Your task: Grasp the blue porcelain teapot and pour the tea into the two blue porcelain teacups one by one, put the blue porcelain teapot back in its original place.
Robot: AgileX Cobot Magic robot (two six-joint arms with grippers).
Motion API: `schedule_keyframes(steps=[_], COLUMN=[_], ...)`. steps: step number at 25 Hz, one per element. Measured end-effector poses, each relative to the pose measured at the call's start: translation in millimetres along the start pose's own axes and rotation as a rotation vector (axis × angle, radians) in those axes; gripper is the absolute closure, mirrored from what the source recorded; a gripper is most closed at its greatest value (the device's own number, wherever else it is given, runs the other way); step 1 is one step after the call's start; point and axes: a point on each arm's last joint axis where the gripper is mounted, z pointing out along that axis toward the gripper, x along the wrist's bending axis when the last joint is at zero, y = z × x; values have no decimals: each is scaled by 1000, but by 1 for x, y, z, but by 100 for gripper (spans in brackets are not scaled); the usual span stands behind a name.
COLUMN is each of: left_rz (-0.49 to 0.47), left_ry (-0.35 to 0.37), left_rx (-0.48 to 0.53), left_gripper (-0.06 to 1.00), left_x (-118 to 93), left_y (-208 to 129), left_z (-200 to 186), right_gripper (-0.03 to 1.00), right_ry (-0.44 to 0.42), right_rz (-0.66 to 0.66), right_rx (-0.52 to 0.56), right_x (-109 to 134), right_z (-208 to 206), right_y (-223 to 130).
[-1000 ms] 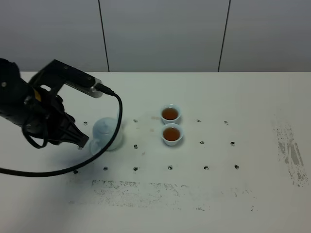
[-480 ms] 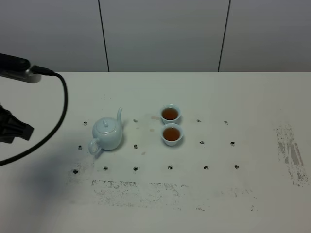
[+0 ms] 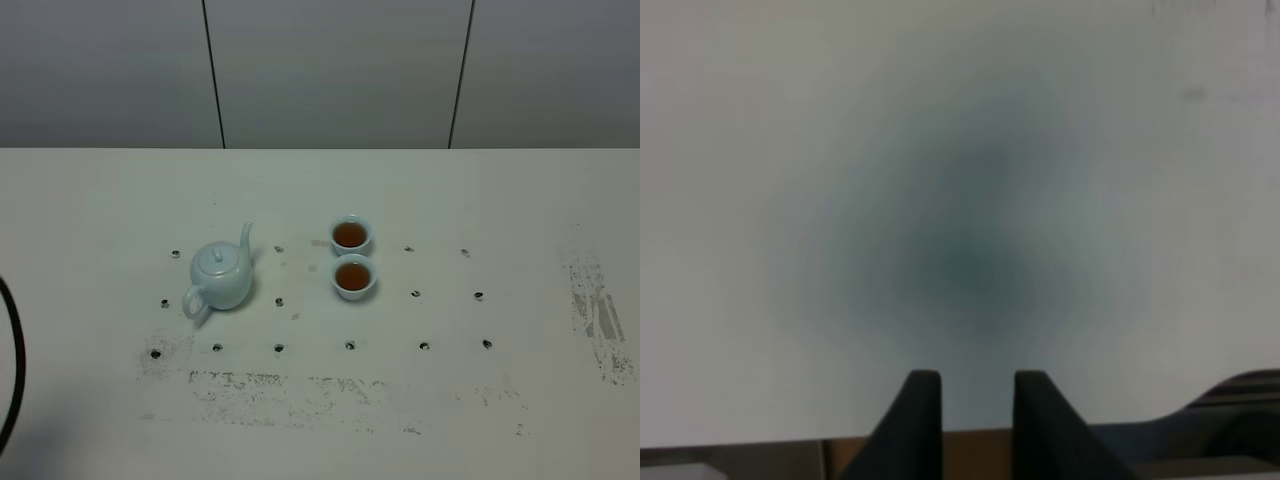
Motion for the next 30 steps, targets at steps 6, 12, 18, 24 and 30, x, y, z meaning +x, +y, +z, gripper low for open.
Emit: schedule_keyframes(steps=[6,12,18,24,30], left_rz=[-12,-30,-15,-8,-10], left_ry=[-24,-74,-56,-41,-31], left_rx=[-86,-228,-376,-522,-613], left_gripper=[70,70,70,71,71], left_x=[-12,-23,-23,-21,-21], left_y=[-62,-94,-111,-129,-141], left_z=[8,12,2,-6,-10], right_gripper=[75,75,75,75,75], right_ry=[0,0,0,0,0], right_rz=[0,1,1,0,0], right_rx=[0,0,0,0,0], right_x=[0,0,0,0,0], right_z=[0,0,0,0,0], right_y=[0,0,0,0,0])
